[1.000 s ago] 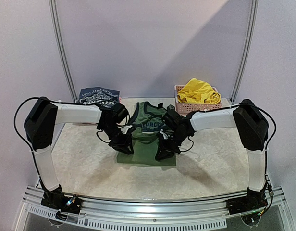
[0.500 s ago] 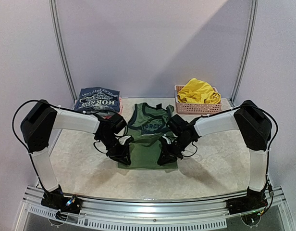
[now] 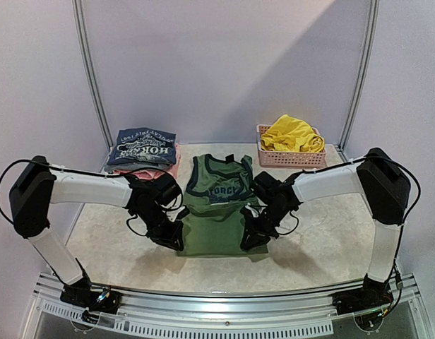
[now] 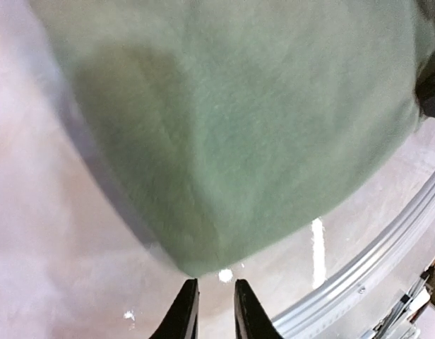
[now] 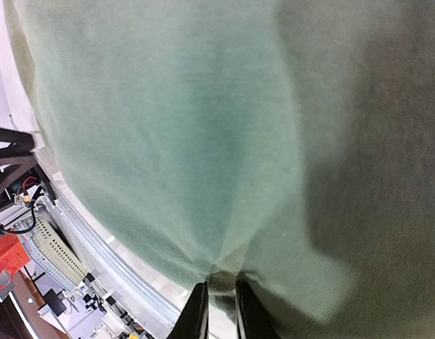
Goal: Fold and stack the mixed laundry pile
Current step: Adjust the rectangle-folded tank top at the center of the board.
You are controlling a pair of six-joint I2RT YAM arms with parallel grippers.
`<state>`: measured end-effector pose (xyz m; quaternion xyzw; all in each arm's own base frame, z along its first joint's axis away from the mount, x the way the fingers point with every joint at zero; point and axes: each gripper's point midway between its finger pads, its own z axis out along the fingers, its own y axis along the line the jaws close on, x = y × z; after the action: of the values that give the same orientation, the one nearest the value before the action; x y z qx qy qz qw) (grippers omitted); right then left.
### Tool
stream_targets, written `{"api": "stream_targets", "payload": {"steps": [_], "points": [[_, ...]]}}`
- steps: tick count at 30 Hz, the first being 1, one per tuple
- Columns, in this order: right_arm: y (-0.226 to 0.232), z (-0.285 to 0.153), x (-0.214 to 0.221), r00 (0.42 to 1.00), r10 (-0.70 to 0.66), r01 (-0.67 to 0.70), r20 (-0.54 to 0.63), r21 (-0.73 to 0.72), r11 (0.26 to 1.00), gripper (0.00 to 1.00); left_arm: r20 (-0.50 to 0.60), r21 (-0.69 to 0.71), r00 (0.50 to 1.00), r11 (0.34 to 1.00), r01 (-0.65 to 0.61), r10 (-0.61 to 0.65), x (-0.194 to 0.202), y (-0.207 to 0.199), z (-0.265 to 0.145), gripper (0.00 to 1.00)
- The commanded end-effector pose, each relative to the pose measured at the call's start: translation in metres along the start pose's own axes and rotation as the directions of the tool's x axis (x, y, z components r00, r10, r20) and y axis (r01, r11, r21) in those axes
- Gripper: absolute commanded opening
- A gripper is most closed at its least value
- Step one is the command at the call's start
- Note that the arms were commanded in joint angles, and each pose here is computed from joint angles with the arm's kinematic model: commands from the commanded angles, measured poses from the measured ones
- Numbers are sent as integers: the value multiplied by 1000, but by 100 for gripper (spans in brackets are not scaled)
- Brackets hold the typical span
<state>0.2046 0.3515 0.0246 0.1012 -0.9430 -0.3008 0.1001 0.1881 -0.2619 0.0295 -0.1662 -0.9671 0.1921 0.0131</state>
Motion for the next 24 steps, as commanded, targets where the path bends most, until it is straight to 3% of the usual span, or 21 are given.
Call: {"api": "stream_targets", "payload": {"steps": [1, 8, 16, 24], "points": [[22, -30, -4, 997, -68, 67, 25, 36, 997, 16, 76, -62, 997, 998, -23, 28, -10, -5, -37, 19], [43, -60, -22, 988, -122, 114, 97, 84, 990, 21, 145, -43, 982, 992, -115, 120, -46, -32, -61, 22], [12, -88, -22, 971, -23, -20, 238, 177, 984, 22, 116, 14, 976, 982, -186, 183, -74, -51, -37, 22], [-2, -88, -6, 968, 47, -92, 247, 170, 981, 22, 75, 30, 974, 976, -216, 214, -95, -56, -7, 21]]}}
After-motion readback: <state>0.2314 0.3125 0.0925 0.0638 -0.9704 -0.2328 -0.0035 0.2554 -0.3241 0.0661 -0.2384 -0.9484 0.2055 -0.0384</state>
